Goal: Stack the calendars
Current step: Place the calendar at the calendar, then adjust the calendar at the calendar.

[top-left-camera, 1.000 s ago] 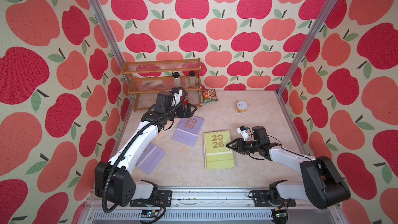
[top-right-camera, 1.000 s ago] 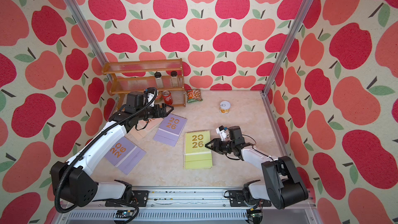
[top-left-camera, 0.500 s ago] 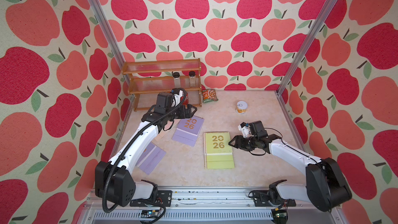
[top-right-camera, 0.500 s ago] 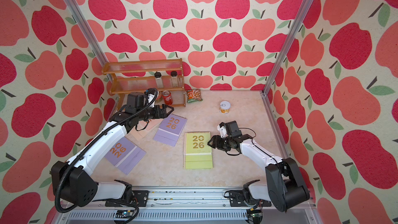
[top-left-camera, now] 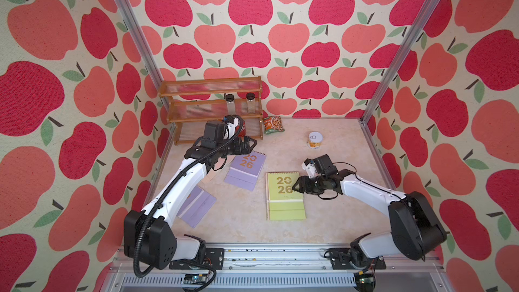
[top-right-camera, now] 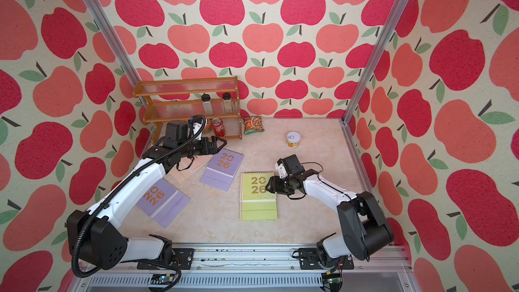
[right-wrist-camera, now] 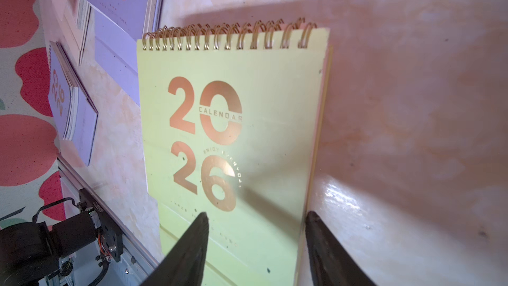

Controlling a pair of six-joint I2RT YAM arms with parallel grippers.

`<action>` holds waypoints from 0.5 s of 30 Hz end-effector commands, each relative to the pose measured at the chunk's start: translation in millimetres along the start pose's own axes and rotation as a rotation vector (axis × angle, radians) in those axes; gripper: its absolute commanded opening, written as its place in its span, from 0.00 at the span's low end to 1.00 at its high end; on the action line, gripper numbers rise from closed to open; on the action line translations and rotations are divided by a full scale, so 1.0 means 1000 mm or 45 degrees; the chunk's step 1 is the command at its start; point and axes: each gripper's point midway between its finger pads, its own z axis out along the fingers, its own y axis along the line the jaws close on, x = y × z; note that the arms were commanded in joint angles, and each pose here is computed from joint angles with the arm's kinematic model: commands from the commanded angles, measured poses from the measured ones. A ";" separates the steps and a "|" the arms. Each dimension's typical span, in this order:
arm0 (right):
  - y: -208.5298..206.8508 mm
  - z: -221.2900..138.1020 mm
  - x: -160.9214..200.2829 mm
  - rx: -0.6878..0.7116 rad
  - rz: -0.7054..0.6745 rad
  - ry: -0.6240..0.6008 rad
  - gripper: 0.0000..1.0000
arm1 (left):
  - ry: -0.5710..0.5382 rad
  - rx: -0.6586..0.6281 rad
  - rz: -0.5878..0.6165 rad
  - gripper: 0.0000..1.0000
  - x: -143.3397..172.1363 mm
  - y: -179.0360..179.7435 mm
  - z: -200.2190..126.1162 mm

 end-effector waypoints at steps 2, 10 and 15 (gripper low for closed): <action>0.004 0.000 -0.001 0.025 -0.024 0.011 0.59 | 0.025 0.005 0.020 0.94 0.006 0.003 0.001; 0.011 0.001 -0.001 0.020 -0.038 0.014 0.59 | 0.029 0.009 0.022 0.94 0.008 0.003 0.001; 0.013 0.002 -0.002 0.022 -0.044 0.014 0.59 | 0.030 0.009 0.019 0.94 0.009 0.003 0.001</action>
